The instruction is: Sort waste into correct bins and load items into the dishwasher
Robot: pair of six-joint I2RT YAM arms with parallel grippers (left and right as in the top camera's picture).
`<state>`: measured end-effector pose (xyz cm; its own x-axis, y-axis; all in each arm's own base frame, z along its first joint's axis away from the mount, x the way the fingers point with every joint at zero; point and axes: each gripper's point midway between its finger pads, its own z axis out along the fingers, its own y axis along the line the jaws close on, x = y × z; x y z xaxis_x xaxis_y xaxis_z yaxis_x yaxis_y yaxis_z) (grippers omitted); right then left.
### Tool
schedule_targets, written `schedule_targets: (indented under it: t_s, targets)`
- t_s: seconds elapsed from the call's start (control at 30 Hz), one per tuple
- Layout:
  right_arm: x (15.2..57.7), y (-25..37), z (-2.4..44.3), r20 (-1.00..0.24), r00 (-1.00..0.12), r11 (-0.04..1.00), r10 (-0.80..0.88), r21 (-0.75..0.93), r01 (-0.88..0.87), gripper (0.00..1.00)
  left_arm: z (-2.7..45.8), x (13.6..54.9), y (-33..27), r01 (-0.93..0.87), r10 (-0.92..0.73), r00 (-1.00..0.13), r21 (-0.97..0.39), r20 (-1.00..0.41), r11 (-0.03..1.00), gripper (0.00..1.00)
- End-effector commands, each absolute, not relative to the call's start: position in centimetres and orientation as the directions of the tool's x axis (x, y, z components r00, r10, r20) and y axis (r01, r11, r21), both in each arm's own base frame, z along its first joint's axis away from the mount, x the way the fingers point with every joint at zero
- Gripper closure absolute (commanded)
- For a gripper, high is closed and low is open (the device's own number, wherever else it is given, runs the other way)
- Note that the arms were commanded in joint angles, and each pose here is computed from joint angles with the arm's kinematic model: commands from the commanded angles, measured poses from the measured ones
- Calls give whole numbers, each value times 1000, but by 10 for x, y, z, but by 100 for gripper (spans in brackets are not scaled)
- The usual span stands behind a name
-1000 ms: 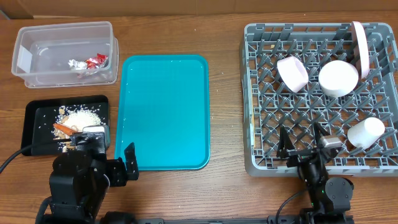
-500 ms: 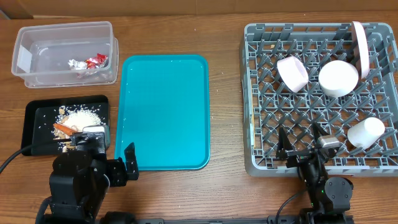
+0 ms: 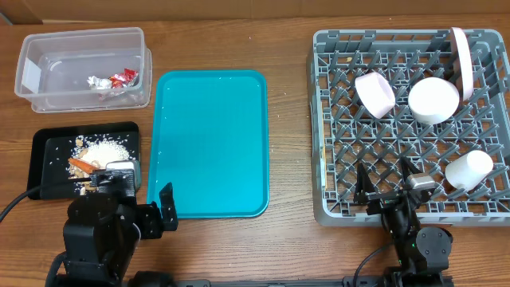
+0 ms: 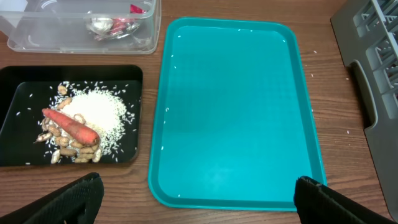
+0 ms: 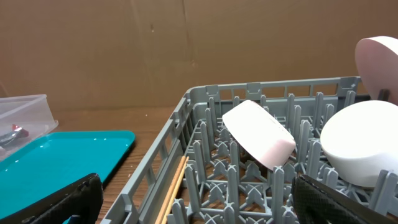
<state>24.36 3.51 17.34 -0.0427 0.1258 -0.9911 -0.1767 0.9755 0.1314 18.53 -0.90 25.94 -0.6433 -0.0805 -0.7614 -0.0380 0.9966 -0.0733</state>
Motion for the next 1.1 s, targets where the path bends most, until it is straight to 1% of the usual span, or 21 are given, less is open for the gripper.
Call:
schedule_targets:
  t_s: [0.0,0.1,0.2,0.23,0.33,0.4,0.6,0.7,0.73,0.77,0.9,0.93,1.07]
  targets:
    - [243,38,172,-992,-37,974,122,127,-189,0,259,185,-6,-56,-90,-637,-71,-766,996,0]
    - [243,38,172,-992,-37,974,122,127,-189,0,256,177,-3,-63,-91,-623,-65,-777,996,0]
    - [243,38,172,-992,-37,974,122,127,-189,0,241,185,-4,-55,-95,-560,-77,-823,996,0]
    - [243,38,172,-992,-37,974,122,127,-189,0,228,193,-5,-48,-100,-511,-88,-854,995,0]
    - [243,38,172,-992,-37,974,122,127,-189,0,208,207,-10,-24,-110,-422,-110,-900,994,0]
    - [243,38,172,-992,-37,974,122,127,-189,0,197,220,-14,8,-123,-309,-132,-943,991,0]
    - [243,38,172,-992,-37,974,122,127,-189,0,205,239,-13,39,-153,0,-152,-988,988,0]
    - [243,38,172,-992,-37,974,122,127,-189,0,204,244,-15,72,-124,88,-118,-988,990,0]
    - [243,38,172,-992,-37,974,122,127,-189,0,202,244,-16,82,-115,94,-108,-989,991,0]
    - [243,38,172,-992,-37,974,122,127,-189,0,195,245,-17,86,-102,74,-96,-992,992,0]
    - [243,38,172,-992,-37,974,122,127,-189,0,160,246,-17,72,-88,-66,-93,-994,993,0]
    - [243,38,172,-992,-37,974,122,127,-189,0,157,246,-17,68,-88,-81,-93,-993,993,0]
    - [243,38,172,-992,-37,974,122,127,-189,0,156,246,-17,67,-87,-82,-93,-993,993,0]
